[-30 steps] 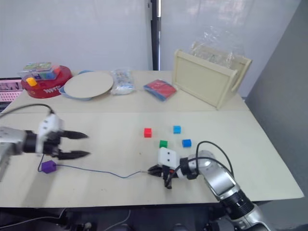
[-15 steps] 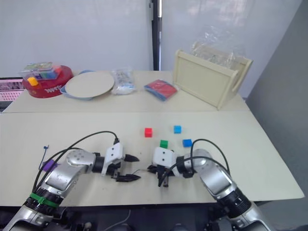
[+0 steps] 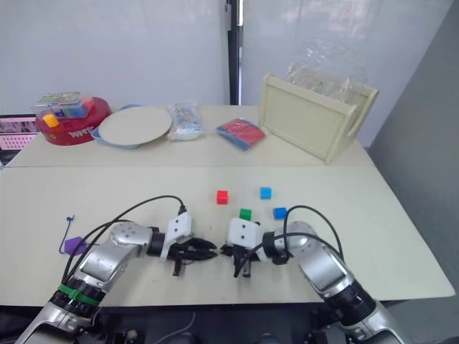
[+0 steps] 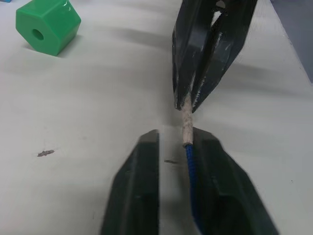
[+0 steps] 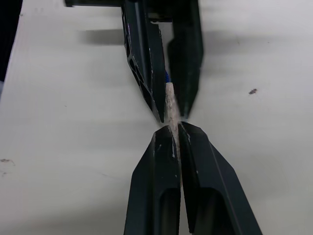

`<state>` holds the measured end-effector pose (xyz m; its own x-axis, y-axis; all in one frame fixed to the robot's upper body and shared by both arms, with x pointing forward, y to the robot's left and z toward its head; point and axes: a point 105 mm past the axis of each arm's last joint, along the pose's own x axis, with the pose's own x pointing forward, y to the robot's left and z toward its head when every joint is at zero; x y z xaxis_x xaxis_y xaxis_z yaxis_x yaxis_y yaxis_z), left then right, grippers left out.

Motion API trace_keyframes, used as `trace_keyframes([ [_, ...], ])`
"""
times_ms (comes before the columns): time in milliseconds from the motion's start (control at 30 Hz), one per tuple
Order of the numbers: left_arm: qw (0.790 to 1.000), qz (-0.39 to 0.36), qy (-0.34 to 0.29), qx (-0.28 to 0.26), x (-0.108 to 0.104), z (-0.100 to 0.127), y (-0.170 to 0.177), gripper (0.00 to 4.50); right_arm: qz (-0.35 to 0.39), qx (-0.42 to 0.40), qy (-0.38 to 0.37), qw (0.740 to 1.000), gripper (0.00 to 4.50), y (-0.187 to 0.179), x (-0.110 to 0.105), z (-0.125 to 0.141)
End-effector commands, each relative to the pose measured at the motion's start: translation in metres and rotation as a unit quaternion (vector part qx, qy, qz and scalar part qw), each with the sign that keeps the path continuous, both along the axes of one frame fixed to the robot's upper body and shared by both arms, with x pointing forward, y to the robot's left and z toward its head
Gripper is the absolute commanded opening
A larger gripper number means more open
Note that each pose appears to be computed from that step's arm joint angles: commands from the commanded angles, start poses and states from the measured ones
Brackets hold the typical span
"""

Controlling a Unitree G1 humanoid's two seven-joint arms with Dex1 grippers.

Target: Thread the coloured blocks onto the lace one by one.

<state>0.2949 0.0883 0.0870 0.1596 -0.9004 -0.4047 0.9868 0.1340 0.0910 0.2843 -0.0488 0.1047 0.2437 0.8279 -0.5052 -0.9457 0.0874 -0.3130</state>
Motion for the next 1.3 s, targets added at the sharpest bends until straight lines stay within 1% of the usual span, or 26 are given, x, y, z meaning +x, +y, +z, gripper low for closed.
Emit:
trace_keyframes([
  [33,1.0,-0.001,-0.011,-0.012,0.001,0.008,-0.003,0.03,0.012,0.006,-0.014,1.0,0.0,0.003,-0.005,0.009],
  [367,1.0,0.004,-0.01,-0.028,0.001,0.013,-0.006,0.03,0.021,-0.006,0.001,1.0,0.0,0.002,-0.011,0.003],
  [533,0.999,0.003,-0.007,-0.032,0.001,0.013,-0.004,0.03,0.01,0.024,0.007,1.0,0.0,0.005,-0.01,0.011],
  [600,0.999,0.005,-0.006,-0.031,0.002,0.013,-0.002,0.0,0.003,0.038,0.006,0.999,0.73,0.006,-0.01,0.016],
  [633,0.999,0.006,-0.005,-0.031,0.002,0.012,-0.002,0.0,0.0,0.041,0.005,0.999,0.98,0.005,-0.01,0.017],
  [767,1.0,0.008,0.0,-0.027,0.002,0.011,0.004,0.0,-0.037,0.067,0.002,0.997,2.42,-0.004,-0.007,0.026],
  [867,1.0,0.011,0.006,-0.024,0.001,0.01,0.01,0.0,-0.093,0.097,0.009,0.991,3.43,-0.026,-0.007,0.033],
  [967,1.0,0.021,0.008,-0.02,0.001,0.01,0.019,0.0,-0.18,0.157,0.023,0.971,4.48,-0.054,-0.012,0.037],
  [1033,0.999,0.03,0.015,-0.017,0.0,0.01,0.027,0.0,-0.29,0.205,0.012,0.935,4.48,-0.082,-0.021,0.028],
  [1100,0.999,0.036,0.021,-0.018,-0.001,0.011,0.032,0.0,-0.364,0.23,0.003,0.902,4.48,-0.095,-0.028,0.021],
  [1167,0.999,0.041,0.025,-0.021,-0.001,0.012,0.034,0.0,-0.409,0.258,-0.006,0.875,4.48,-0.097,-0.031,0.019],
  [1267,0.999,0.041,0.025,-0.018,-0.001,0.013,0.035,0.0,-0.498,0.257,-0.038,0.827,4.48,-0.104,-0.023,0.008],
  [1300,0.999,0.041,0.025,-0.017,-0.001,0.013,0.036,0.0,-0.512,0.258,-0.043,0.818,4.48,-0.102,-0.021,0.005],
])
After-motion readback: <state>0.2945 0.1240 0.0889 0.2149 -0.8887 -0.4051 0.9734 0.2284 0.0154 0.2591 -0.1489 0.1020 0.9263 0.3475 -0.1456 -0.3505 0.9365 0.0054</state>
